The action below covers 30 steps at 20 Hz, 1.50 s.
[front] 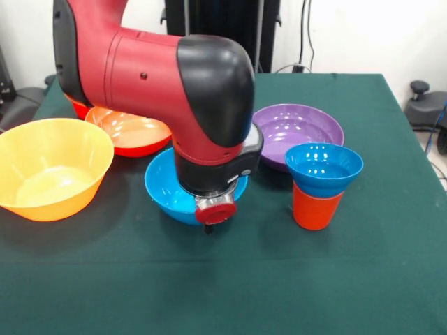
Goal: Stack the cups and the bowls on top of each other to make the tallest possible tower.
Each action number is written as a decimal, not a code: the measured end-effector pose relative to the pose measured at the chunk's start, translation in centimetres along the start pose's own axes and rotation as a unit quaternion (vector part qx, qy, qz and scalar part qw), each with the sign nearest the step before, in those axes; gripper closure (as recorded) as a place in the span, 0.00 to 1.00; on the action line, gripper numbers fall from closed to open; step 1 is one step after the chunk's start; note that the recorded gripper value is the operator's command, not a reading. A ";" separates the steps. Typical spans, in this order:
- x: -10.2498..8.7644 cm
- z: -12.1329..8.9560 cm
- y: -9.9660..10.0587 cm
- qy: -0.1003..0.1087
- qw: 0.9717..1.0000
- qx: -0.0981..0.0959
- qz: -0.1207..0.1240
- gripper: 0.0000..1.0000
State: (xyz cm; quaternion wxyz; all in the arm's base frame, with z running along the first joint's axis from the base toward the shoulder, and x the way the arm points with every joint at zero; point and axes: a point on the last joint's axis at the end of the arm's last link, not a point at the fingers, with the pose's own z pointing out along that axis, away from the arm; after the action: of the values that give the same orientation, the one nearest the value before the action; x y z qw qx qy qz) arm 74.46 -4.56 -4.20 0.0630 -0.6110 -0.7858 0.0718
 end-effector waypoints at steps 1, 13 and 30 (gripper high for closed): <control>0.0 0.0 0.0 0.002 1.000 -0.001 0.001 1.00; -0.9 -1.1 0.0 0.012 1.000 -0.012 0.007 1.00; -0.7 -12.8 0.2 0.017 0.998 0.055 -0.008 1.00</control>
State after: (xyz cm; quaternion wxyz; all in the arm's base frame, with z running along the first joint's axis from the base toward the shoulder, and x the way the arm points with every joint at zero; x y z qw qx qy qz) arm 77.25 -4.68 8.33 0.1101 -0.6014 -0.7845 0.1037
